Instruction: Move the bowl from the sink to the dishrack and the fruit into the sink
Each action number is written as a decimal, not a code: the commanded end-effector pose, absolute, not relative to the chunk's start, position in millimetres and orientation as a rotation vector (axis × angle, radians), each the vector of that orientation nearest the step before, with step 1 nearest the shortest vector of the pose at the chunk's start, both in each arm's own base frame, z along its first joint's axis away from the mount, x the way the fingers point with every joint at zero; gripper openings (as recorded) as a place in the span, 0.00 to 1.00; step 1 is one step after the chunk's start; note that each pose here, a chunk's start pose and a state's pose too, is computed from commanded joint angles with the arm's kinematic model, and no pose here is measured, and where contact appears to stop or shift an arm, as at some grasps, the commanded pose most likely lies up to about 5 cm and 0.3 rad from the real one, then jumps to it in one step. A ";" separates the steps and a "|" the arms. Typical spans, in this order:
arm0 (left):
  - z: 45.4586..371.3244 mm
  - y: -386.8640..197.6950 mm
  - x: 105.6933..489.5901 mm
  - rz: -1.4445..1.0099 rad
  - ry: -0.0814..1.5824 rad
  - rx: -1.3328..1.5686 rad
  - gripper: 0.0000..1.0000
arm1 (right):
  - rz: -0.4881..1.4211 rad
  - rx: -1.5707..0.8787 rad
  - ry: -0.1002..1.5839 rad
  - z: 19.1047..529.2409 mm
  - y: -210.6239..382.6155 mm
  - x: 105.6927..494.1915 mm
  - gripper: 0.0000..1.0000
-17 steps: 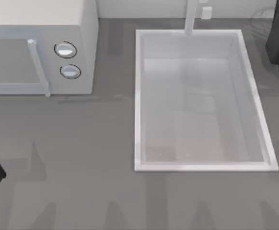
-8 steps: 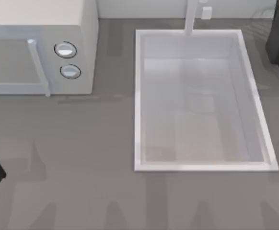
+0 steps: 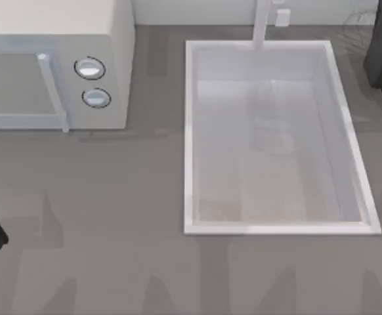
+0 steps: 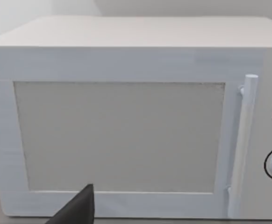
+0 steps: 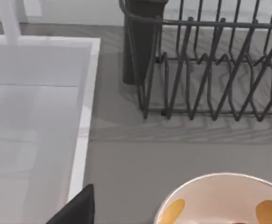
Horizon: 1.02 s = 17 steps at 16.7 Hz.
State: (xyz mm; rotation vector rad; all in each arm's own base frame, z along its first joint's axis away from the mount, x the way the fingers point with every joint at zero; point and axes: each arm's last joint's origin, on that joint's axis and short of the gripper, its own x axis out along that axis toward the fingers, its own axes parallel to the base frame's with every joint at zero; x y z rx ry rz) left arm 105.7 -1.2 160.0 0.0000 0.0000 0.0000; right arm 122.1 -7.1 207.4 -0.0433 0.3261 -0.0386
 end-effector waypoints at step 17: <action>160.0 -1.2 105.7 0.000 0.000 0.000 1.00 | -0.013 0.005 1.551 202.5 -72.7 306.6 1.00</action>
